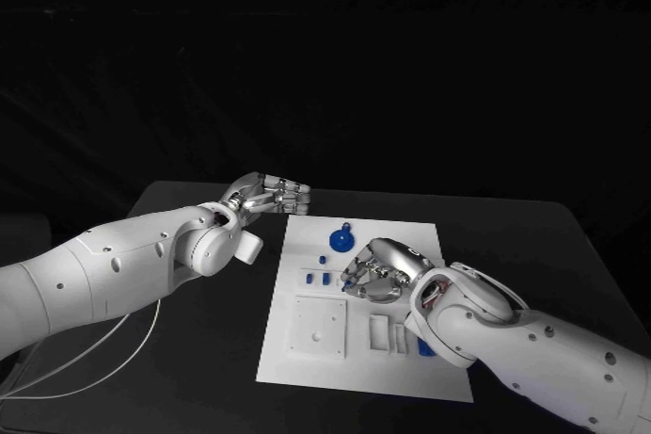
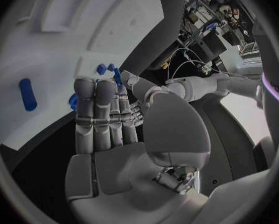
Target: Assemble the parts on the task board
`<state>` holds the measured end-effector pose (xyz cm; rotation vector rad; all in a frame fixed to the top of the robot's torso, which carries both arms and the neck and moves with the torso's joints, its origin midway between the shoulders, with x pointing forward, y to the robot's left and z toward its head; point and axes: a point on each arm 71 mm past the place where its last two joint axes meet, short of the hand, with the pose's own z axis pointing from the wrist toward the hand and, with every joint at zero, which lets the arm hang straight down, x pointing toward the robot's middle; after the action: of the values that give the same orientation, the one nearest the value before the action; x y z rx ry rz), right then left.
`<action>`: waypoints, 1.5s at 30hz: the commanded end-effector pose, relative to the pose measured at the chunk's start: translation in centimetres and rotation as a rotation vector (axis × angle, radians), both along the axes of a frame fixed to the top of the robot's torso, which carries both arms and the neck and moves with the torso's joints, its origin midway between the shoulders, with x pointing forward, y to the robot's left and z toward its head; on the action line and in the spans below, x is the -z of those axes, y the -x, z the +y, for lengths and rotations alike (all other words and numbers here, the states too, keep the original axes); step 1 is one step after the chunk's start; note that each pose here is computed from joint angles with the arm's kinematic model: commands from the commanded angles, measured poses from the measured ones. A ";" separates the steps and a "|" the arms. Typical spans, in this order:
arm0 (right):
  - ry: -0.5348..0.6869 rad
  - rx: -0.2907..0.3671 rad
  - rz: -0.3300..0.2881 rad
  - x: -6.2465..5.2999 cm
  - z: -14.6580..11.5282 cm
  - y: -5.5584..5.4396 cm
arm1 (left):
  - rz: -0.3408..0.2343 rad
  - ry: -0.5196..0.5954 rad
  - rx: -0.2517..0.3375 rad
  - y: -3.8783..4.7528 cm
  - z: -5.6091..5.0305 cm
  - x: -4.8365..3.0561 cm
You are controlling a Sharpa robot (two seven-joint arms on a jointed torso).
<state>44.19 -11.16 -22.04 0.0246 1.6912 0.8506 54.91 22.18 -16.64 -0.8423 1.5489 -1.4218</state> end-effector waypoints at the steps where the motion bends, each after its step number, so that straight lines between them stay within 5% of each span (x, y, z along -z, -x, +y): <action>1: 0.068 -0.042 -0.068 0.6 0.7 0.5 | -0.031 0.000 0.003 0.07 -0.4 -0.29; 13: 0.139 -0.032 -0.107 2.9 1.9 1.5 | -0.033 0.000 0.015 0.17 -1.0 -0.30; 45: 0.179 -0.035 -0.106 4.5 2.9 2.3 | -0.011 -0.002 0.034 0.22 -1.1 -0.13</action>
<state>42.02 -8.30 -26.45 -0.1566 1.6656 0.7207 54.75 21.35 -16.61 -0.8211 1.5565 -1.4286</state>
